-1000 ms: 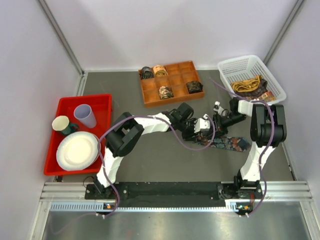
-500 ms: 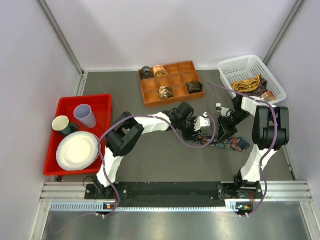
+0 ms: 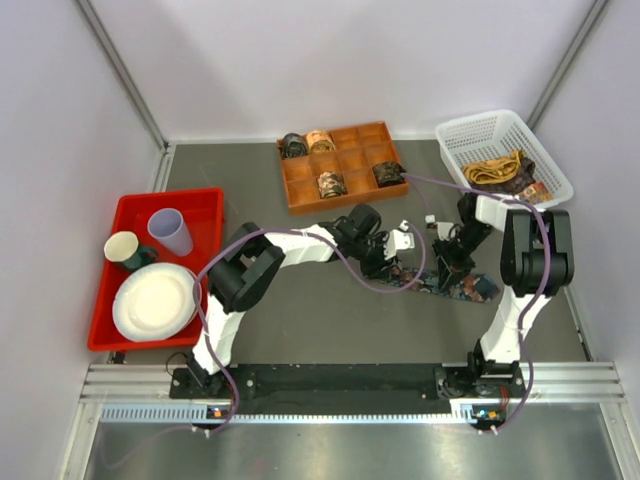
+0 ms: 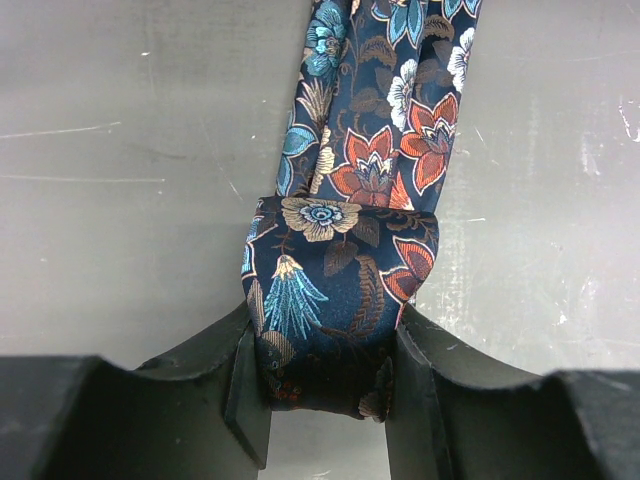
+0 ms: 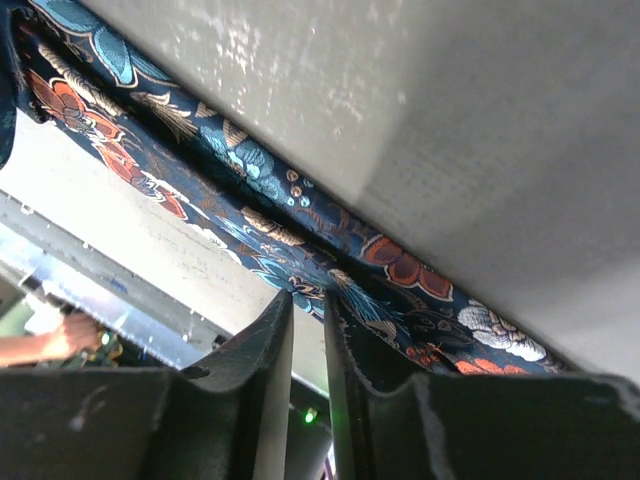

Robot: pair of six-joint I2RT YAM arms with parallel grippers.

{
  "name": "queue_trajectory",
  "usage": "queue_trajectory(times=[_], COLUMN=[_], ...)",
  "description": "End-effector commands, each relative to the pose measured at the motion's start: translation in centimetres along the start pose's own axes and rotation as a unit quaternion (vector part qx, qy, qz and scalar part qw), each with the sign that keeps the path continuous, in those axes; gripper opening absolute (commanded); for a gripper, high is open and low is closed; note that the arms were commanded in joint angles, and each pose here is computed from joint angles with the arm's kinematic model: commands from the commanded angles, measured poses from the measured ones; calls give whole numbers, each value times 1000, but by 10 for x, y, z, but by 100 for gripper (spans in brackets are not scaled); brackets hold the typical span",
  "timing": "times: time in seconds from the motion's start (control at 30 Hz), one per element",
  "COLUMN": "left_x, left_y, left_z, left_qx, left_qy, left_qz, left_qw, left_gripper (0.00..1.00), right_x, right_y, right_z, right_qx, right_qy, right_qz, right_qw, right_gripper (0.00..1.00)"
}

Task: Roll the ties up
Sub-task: Roll the tie at the center of the board.

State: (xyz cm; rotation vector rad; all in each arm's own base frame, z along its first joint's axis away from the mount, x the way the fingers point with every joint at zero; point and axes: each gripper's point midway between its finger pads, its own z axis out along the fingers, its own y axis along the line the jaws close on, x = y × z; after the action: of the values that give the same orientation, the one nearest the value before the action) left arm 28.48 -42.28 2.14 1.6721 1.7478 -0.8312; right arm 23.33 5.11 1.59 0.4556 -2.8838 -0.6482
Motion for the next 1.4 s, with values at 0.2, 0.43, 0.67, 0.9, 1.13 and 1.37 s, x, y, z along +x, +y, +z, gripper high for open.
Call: queue_trajectory(times=[0.2,0.43,0.67,0.9,1.13,1.37], left_x=[137,146,151,138,107,81], left_y=[-30,-33,-27,-21,-15,-17], left_z=[-16,-14,-14,-19,-27,-28], left_qx=[9,6,-7,-1,27,57], left_qy=[181,187,185,139,52,-4], left_qz=[-141,-155,-179,-169,-121,-93], left_qw=[973,970,966,976,991,994], left_gripper=[0,0,0,0,3,9], right_x=[-31,10,0,-39,-41,-41], right_y=[-14,-16,-64,-96,-97,-97], right_z=[-32,-38,-14,-19,-19,-19], right_qx=[41,63,135,188,182,181], right_qy=[-84,-60,-43,-57,-45,-42], right_qz=[-114,-119,-112,-99,-100,-99], right_qw=[989,989,983,975,977,978], right_gripper=[27,27,22,18,15,13])
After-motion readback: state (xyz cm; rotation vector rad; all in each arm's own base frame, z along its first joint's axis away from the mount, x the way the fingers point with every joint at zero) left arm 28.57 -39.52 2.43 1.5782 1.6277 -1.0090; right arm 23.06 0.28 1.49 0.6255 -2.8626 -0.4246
